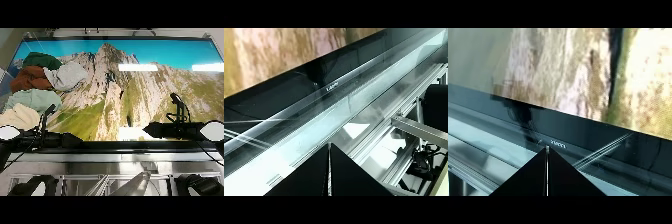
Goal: Fold the shirts.
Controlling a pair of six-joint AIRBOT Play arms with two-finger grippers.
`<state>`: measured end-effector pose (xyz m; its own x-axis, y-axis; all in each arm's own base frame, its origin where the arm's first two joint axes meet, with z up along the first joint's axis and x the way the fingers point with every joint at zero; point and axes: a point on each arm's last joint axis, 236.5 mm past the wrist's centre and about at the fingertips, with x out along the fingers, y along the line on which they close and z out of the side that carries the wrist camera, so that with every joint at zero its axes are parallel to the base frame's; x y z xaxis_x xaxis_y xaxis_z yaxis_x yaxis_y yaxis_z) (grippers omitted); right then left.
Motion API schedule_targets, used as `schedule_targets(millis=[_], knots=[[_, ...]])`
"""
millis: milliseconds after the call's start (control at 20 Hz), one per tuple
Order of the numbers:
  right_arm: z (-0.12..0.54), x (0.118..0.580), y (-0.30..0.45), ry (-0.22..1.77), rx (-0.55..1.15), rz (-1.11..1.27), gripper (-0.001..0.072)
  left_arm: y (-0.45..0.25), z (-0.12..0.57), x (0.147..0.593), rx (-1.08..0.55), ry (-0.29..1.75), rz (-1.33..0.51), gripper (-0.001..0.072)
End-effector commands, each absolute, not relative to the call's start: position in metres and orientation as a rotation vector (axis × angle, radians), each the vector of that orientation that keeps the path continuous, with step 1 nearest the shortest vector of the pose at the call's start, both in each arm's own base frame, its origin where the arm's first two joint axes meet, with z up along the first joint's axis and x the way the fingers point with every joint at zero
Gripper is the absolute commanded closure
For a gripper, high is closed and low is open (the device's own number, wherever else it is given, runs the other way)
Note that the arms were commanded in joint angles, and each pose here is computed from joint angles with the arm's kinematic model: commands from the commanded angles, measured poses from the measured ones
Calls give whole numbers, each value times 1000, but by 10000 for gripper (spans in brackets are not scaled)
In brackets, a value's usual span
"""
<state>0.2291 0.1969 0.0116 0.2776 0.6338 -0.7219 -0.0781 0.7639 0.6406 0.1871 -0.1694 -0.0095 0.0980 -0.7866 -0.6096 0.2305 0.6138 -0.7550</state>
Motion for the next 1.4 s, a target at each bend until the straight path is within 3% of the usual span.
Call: schedule_targets(millis=[0,900,1050,1200,1250,1300,1350], knots=[[12,229,197,1205,547,512,698,-169,-9,187,-549,1257,-811,690],[12,229,197,1205,547,512,698,-169,-9,192,-555,1242,-800,691],[12,230,197,1201,548,511,697,-158,-9,216,-516,1172,-726,693],[14,238,196,1166,556,498,697,-101,35,302,-298,941,-513,689],[15,242,195,1152,558,492,697,-75,58,333,-232,865,-441,645],[16,244,194,1140,560,488,697,-52,84,364,-205,784,-376,376],[17,246,194,1134,562,486,696,-28,110,397,-198,708,-315,54]])
